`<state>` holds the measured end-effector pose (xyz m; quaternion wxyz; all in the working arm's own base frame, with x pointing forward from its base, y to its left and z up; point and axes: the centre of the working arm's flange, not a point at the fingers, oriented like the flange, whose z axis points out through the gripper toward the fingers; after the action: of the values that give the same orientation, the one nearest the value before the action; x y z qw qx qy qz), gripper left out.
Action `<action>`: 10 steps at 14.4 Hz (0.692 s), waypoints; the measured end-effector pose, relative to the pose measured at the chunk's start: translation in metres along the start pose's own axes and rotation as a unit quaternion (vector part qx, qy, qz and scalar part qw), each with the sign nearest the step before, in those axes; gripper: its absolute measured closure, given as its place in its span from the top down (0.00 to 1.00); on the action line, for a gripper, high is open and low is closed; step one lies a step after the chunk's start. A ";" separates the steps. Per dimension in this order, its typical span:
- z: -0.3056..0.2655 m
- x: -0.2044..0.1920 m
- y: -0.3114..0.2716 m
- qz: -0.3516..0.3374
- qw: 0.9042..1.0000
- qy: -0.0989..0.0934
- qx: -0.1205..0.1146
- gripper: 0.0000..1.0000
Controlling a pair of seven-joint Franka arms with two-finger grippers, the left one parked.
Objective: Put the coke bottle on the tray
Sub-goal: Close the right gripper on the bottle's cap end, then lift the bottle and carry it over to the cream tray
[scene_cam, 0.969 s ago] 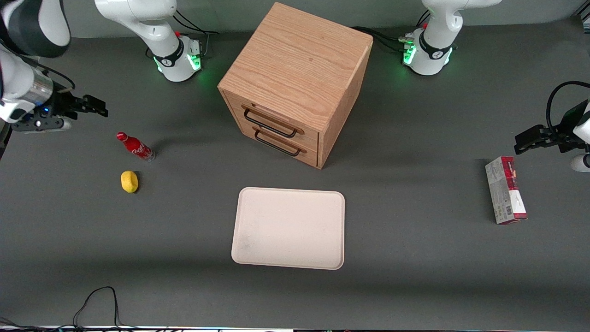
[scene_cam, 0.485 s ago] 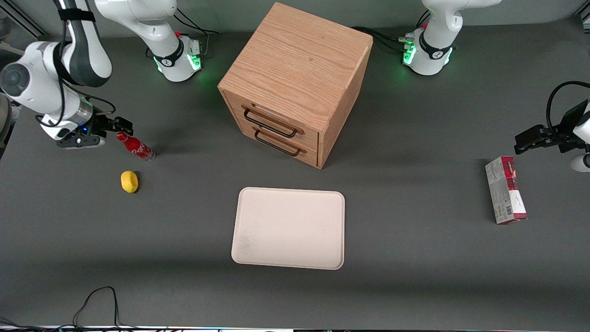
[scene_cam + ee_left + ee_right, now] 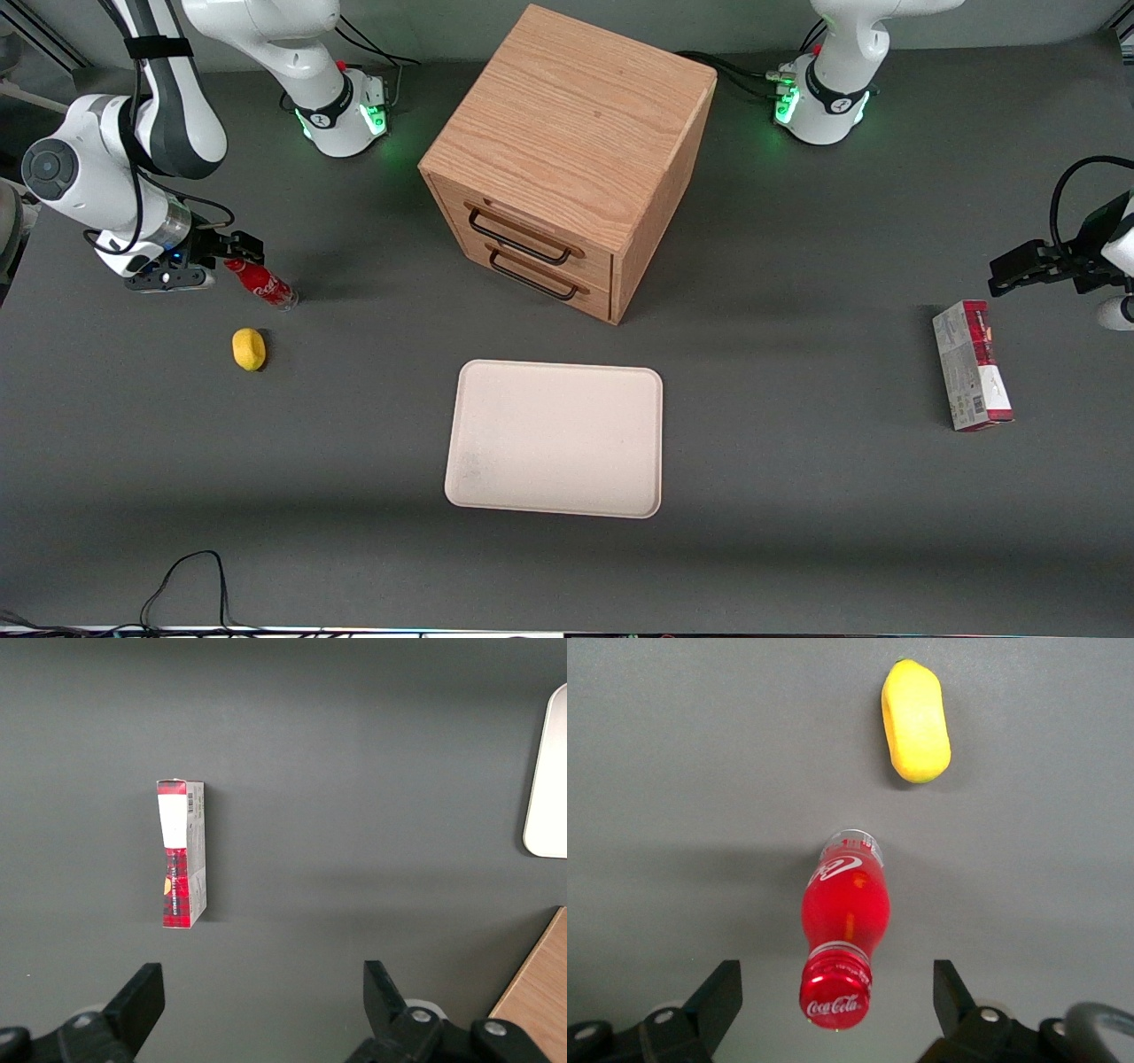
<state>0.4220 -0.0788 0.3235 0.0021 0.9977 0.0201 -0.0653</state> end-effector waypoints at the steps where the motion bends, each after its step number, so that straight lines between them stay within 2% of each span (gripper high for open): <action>1: 0.000 0.000 0.000 -0.002 1.000 0.000 0.000 0.87; 6: 0.000 0.000 0.000 -0.006 1.000 0.000 0.000 0.33; 10: -0.001 0.001 0.000 -0.006 1.000 0.002 -0.001 0.31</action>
<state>0.4229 -0.0792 0.3248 0.0025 0.9976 0.0266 -0.0638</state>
